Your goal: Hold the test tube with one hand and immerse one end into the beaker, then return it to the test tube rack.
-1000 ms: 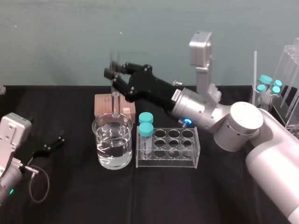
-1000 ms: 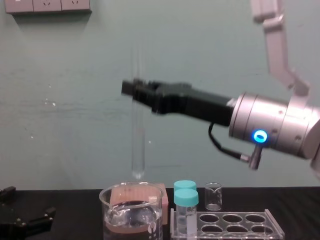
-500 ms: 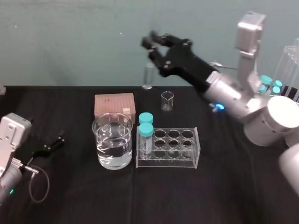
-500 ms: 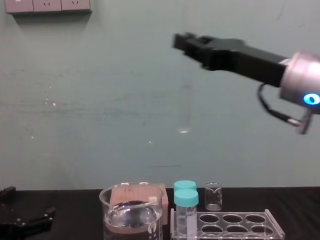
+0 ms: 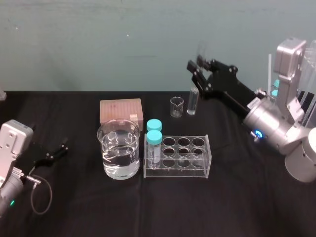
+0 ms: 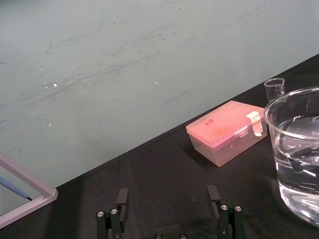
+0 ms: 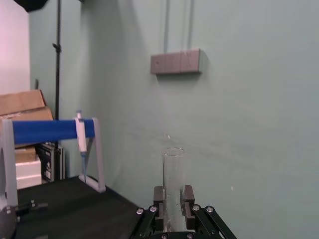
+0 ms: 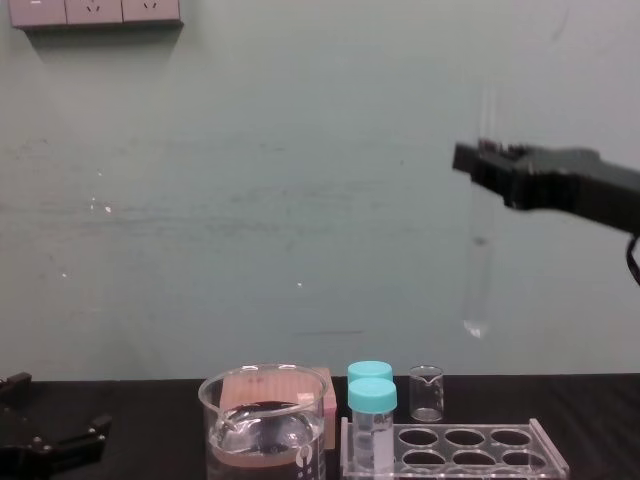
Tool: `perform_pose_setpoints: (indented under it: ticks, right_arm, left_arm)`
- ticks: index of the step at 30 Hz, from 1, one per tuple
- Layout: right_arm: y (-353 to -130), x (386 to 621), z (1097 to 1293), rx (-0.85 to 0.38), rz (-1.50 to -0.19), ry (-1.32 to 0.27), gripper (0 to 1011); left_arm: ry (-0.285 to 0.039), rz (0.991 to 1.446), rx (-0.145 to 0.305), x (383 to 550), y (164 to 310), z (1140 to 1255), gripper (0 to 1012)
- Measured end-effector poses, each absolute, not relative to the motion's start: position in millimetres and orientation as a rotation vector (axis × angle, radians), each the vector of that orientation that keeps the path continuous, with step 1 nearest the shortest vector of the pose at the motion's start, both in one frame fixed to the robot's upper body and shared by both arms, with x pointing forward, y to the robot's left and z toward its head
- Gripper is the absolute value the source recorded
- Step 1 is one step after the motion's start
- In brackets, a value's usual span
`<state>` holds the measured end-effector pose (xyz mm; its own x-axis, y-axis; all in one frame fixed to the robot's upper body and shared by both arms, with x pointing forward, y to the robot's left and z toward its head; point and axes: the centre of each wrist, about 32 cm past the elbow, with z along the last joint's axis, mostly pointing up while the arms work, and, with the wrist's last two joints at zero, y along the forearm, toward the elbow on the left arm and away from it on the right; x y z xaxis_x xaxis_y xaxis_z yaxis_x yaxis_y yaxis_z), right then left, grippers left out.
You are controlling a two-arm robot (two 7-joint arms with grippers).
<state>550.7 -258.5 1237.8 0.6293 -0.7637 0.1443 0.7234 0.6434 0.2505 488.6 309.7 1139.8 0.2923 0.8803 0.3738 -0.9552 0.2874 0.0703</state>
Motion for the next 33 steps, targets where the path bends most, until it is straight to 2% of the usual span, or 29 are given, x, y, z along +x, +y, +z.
perform_pose_setpoints:
  ticks: [14,33]
  right_arm:
    - [-272.0,537.2,1198.8,0.138,-0.938,-0.161,225]
    - [-270.1,534.6,1186.7,0.117,-0.947,-0.116,226]
  left_arm:
    - [-0.285,1.248,0.305,488.6,309.7,1139.8,1000]
    - [-0.285,1.248,0.304,488.6,309.7,1139.8,1000]
